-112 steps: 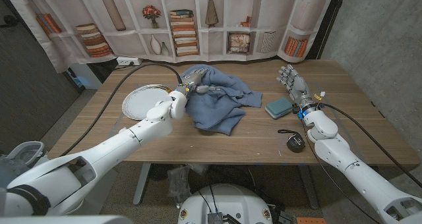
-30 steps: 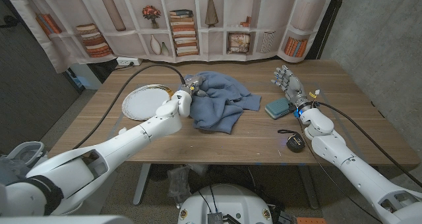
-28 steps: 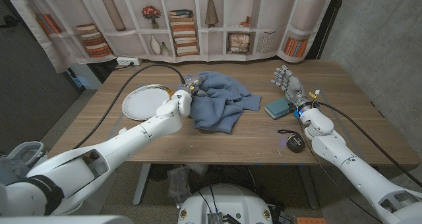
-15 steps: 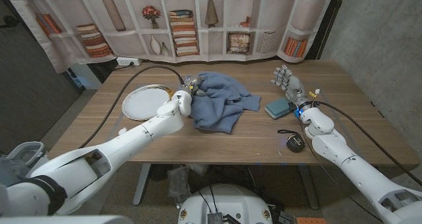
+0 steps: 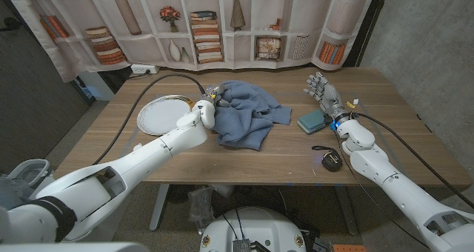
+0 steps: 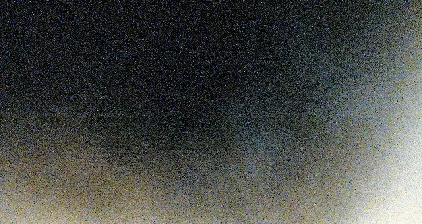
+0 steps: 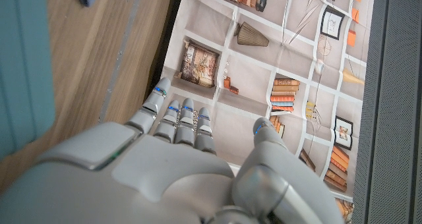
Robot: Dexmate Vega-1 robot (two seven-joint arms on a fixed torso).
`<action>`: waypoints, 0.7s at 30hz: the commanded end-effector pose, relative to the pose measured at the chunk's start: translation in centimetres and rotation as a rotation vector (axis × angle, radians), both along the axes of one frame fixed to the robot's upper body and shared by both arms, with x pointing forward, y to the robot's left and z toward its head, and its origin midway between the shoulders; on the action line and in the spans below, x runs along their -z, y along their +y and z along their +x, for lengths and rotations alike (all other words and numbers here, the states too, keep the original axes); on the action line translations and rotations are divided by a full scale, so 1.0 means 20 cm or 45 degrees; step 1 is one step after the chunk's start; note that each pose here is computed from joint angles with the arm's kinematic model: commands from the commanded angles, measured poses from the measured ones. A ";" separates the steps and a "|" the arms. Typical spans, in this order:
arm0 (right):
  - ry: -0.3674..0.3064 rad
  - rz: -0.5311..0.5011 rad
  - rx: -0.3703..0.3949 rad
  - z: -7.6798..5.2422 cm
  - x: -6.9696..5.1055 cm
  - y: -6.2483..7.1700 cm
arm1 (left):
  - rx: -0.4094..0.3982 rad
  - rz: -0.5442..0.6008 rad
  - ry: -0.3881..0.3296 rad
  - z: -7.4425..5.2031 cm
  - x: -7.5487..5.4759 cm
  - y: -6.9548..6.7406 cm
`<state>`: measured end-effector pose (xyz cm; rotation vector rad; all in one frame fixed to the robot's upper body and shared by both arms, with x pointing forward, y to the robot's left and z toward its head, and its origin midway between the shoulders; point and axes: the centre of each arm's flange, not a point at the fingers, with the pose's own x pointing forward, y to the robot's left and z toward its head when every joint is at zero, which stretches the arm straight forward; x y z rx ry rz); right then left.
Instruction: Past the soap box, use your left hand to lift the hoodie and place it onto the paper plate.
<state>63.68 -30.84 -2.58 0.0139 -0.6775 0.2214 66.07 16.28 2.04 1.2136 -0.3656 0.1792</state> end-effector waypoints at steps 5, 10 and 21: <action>-0.032 -0.006 0.003 -0.04 -0.02 -0.01 | 0.002 0.002 -0.071 -0.07 -0.14 0.02; -0.037 0.003 0.000 -0.05 -0.03 -0.01 | -0.007 0.025 -0.042 -0.08 -0.18 0.03; -0.056 0.000 -0.003 -0.06 -0.05 0.02 | -0.022 0.007 -0.127 -0.13 -0.28 0.06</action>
